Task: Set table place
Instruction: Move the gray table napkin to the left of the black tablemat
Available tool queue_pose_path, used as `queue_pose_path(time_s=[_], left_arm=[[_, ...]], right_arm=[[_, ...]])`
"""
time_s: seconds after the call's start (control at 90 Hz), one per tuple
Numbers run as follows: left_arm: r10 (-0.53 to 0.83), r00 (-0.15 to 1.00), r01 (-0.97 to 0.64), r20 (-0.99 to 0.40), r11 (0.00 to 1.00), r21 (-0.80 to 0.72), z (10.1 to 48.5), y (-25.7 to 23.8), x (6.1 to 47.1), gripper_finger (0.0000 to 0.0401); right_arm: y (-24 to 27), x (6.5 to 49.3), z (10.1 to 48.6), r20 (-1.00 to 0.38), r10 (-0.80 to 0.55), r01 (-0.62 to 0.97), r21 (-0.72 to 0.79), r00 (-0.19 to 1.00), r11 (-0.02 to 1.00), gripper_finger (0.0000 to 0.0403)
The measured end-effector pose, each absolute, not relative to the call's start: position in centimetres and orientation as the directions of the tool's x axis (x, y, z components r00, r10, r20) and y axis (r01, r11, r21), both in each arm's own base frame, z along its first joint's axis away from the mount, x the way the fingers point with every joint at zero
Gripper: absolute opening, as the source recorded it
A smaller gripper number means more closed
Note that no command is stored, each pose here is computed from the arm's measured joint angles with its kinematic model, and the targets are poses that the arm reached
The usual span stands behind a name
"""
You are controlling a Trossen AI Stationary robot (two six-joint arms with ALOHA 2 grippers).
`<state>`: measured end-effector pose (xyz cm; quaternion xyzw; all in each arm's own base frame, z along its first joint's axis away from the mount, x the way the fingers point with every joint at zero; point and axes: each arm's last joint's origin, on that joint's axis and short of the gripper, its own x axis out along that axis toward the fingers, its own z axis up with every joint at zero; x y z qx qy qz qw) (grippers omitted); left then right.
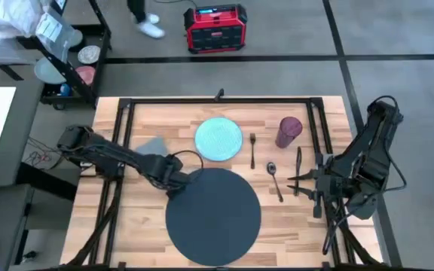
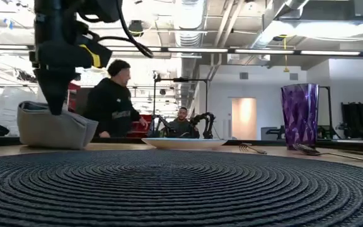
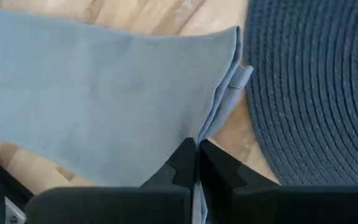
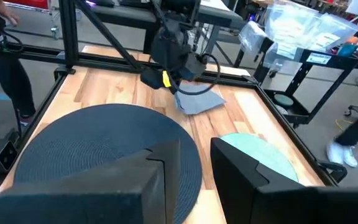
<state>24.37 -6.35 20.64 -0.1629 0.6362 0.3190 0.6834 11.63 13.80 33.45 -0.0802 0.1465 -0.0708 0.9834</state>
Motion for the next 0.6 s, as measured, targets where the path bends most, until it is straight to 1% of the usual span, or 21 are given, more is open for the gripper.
queue_pose_path(time_s=[0.144, 0.3, 0.6], left_arm=[[0.214, -0.011, -0.626, -0.977, 0.76, 0.174, 20.6, -7.1, 24.1, 0.0], [0.196, -0.036, -0.593, -0.98, 0.785, 0.179, 20.6, -8.0, 23.6, 0.0], [0.094, -0.07, -0.549, -0.993, 0.827, 0.117, 20.6, -10.0, 22.8, 0.0]], right_arm=[[13.8, 11.6, 33.5, -0.276, -0.163, 0.116, -0.178, 0.947, 0.977, 0.0077], [13.8, 11.6, 33.5, -0.276, -0.162, 0.116, -0.176, 0.947, 0.977, 0.0077], [13.8, 11.6, 33.5, -0.276, -0.162, 0.116, -0.176, 0.947, 0.977, 0.0077]])
